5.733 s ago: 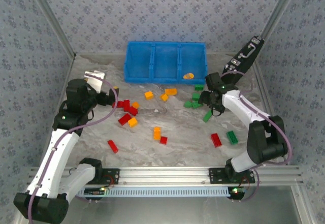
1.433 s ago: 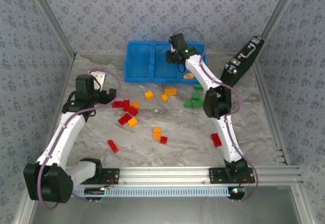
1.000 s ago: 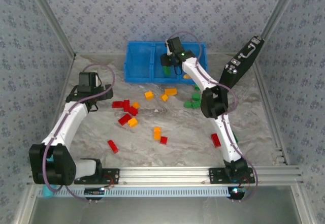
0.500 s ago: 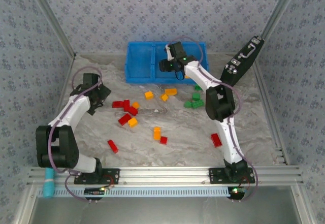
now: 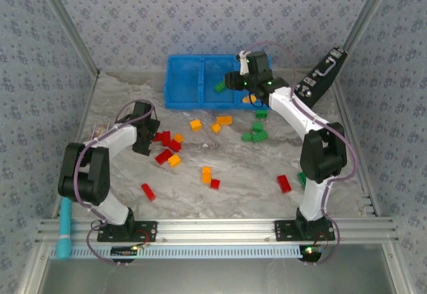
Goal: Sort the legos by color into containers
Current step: Pick up the lego from the middle-left of the table.
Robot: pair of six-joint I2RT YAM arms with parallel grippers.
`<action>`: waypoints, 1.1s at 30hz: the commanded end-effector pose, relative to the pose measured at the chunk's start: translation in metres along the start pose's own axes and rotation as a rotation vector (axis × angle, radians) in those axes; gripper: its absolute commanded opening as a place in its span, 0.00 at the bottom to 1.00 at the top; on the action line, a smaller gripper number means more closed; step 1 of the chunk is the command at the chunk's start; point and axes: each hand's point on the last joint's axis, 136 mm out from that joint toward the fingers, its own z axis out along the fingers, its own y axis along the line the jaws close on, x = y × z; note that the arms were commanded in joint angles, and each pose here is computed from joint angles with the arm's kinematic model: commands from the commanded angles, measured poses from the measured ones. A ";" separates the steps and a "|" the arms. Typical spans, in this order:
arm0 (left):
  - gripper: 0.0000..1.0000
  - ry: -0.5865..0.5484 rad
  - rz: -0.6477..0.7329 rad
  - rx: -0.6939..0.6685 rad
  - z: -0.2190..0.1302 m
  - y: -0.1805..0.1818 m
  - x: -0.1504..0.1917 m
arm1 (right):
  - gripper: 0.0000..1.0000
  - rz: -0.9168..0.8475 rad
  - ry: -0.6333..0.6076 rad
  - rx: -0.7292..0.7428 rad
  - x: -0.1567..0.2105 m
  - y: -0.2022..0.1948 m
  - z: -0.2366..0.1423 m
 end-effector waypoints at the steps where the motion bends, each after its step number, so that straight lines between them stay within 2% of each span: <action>1: 0.90 -0.012 -0.069 0.035 0.007 -0.012 -0.001 | 0.54 0.003 -0.015 0.008 0.000 -0.003 -0.021; 8: 0.82 0.009 -0.076 0.012 0.030 -0.006 0.005 | 0.54 0.017 0.004 0.052 0.017 -0.016 -0.034; 13: 0.62 0.048 -0.091 0.011 0.044 -0.005 0.014 | 0.54 0.031 0.020 0.080 0.025 -0.024 -0.037; 17: 0.58 0.073 -0.076 -0.016 0.052 -0.002 0.019 | 0.55 0.050 0.038 0.114 0.034 -0.033 -0.048; 21: 0.47 0.077 -0.076 -0.025 0.057 0.003 0.021 | 0.56 0.112 0.059 0.183 0.058 -0.053 -0.077; 26: 0.38 0.091 -0.068 -0.047 0.060 0.011 0.024 | 0.57 0.199 0.093 0.280 0.101 -0.083 -0.125; 33: 0.27 0.103 -0.030 -0.057 0.052 0.016 0.026 | 0.59 0.330 0.157 0.338 0.156 -0.099 -0.183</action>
